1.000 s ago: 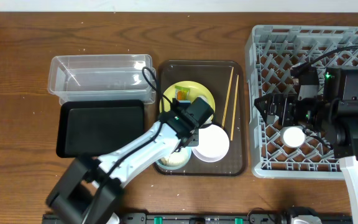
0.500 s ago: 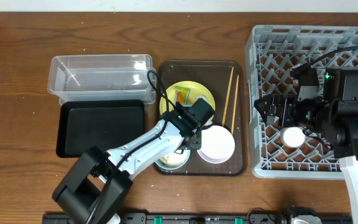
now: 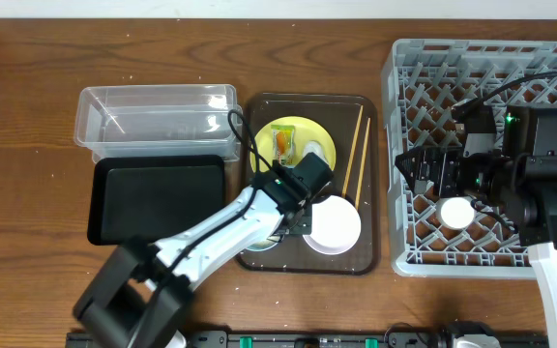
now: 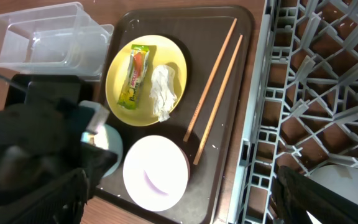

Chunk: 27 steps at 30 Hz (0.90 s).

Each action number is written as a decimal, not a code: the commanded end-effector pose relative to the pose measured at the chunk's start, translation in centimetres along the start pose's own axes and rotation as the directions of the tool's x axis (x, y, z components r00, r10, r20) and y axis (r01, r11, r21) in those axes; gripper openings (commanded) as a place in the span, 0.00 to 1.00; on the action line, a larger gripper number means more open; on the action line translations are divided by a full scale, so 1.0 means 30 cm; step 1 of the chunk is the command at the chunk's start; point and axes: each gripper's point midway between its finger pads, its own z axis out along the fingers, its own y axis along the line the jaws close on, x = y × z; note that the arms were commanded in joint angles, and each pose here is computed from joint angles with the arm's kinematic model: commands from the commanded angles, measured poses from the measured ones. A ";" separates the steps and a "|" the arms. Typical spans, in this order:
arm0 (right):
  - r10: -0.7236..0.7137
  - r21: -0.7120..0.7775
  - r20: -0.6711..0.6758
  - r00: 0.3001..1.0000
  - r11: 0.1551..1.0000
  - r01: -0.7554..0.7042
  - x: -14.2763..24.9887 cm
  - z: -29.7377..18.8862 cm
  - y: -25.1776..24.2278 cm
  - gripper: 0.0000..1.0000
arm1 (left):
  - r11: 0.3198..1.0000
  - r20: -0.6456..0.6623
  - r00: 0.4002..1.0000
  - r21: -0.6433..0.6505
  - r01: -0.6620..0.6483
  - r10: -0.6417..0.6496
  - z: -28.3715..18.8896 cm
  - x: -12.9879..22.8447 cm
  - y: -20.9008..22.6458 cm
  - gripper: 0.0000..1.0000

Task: Sort waste into correct bins and load items into the dishwasher rack
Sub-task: 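Grasp the blue bowl of rice with the left gripper, then tip the blue bowl over the black tray to pour out the rice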

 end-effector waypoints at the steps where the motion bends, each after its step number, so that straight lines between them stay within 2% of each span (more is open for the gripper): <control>1: -0.026 -0.008 0.013 1.000 1.000 0.026 -0.013 -0.010 0.018 0.94 | 0.998 0.068 0.997 0.053 -0.036 0.032 -0.132 -0.038 -0.015 0.06; 6: -0.026 -0.008 0.013 1.000 1.000 0.026 -0.014 -0.009 0.017 0.94 | 0.989 0.154 0.988 0.142 -0.029 0.007 -0.312 -0.072 0.043 0.06; 9: -0.026 -0.008 0.013 1.000 1.000 0.026 -0.014 -0.009 0.017 0.94 | 0.963 0.173 0.985 0.267 -0.024 -0.023 -0.409 -0.099 0.099 0.06; 12: -0.026 -0.008 0.012 1.000 1.000 0.026 -0.013 -0.009 0.017 0.94 | 0.891 0.176 0.983 0.453 -0.032 -0.054 -0.496 -0.135 0.146 0.06; 17: -0.024 -0.008 0.009 1.000 1.000 0.024 -0.010 -0.009 0.017 0.94 | 0.752 0.151 0.978 0.659 0.010 -0.145 -0.546 -0.181 0.263 0.06; 20: -0.023 -0.008 0.006 1.000 1.000 0.023 -0.007 -0.009 0.017 0.94 | 0.626 0.136 0.972 0.779 0.016 -0.193 -0.554 -0.198 0.318 0.06; 22: -0.022 -0.008 0.005 1.000 1.000 0.022 -0.007 -0.009 0.017 0.94 | 0.459 0.125 0.964 0.888 -0.005 -0.233 -0.592 -0.208 0.340 0.06; 25: -0.022 -0.008 0.005 1.000 1.000 0.022 -0.007 -0.009 0.017 0.94 | 0.267 0.119 0.947 0.963 -0.037 -0.300 -0.640 -0.230 0.379 0.06; 27: -0.023 -0.008 0.005 1.000 1.000 0.023 -0.007 -0.009 0.017 0.95 | 0.204 0.092 0.935 0.979 -0.021 -0.344 -0.635 -0.245 0.414 0.06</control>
